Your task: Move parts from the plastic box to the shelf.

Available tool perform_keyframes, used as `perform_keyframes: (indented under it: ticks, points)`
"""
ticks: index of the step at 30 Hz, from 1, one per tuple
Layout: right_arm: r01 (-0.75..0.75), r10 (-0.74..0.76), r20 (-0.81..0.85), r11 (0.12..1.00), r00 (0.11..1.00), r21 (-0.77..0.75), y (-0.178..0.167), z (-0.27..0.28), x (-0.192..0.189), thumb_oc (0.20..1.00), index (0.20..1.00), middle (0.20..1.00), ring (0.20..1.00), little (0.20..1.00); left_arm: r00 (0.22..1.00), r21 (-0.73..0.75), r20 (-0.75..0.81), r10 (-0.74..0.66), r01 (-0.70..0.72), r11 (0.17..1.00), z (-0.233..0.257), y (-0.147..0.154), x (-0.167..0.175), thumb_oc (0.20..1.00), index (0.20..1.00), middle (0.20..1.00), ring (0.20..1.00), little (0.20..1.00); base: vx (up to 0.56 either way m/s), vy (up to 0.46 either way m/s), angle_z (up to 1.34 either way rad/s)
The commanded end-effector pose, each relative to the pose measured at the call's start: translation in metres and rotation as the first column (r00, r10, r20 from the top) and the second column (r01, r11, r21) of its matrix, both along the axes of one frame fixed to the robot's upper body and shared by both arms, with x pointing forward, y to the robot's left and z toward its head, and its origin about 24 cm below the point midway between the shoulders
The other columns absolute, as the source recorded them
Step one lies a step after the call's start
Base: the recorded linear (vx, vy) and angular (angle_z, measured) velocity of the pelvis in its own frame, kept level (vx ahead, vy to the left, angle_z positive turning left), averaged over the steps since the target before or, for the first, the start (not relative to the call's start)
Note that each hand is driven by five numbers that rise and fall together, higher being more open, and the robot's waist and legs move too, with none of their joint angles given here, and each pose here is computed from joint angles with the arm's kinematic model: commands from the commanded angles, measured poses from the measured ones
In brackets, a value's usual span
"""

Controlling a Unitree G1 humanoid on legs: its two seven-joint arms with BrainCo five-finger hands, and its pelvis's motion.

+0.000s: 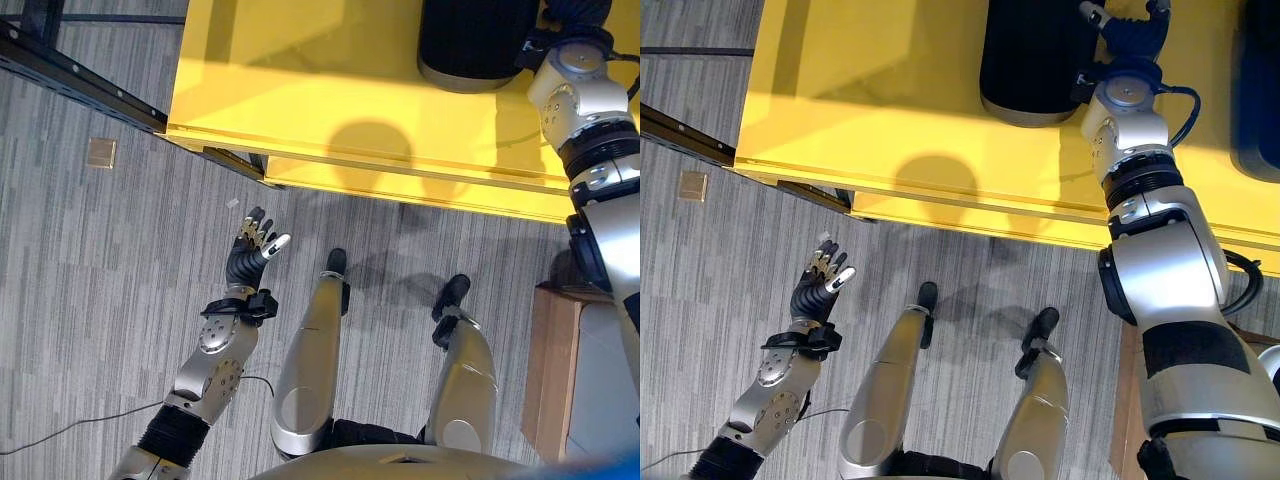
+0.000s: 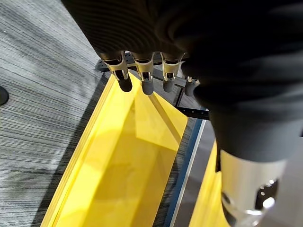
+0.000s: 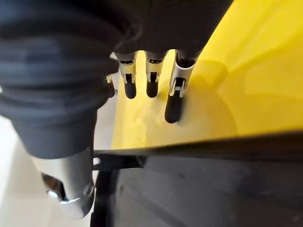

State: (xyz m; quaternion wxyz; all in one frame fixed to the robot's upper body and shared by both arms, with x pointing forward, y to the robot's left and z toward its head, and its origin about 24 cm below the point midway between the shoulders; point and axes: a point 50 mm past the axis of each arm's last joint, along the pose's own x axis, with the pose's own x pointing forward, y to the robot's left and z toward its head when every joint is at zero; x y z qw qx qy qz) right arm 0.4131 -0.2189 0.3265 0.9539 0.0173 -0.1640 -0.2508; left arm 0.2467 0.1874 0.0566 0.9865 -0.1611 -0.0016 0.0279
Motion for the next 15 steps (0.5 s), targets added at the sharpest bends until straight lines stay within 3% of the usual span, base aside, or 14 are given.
perform_keyframes:
  ticks: [1, 15]
  points:
    - [-0.003, 0.008, 0.113, 0.999, 0.994, -0.046, 0.007, 0.027, -0.008, 1.000, 1.000, 1.000, 1.000, 1.000, 0.997, 0.008, 0.077, -0.004, 0.003, 1.000, 0.013, -0.001, 0.001, 1.000, 1.000, 1.000, 1.000, 1.000, 0.00, 0.000, 0.00]
    - [-0.076, 0.118, 0.275, 0.984, 0.954, -0.160, 0.039, 0.038, -0.024, 1.000, 1.000, 1.000, 1.000, 1.000, 0.998, 0.037, 0.061, -0.008, 0.005, 0.999, 0.011, 0.006, 0.001, 1.000, 1.000, 1.000, 1.000, 1.000, -0.01, 0.000, -0.06]
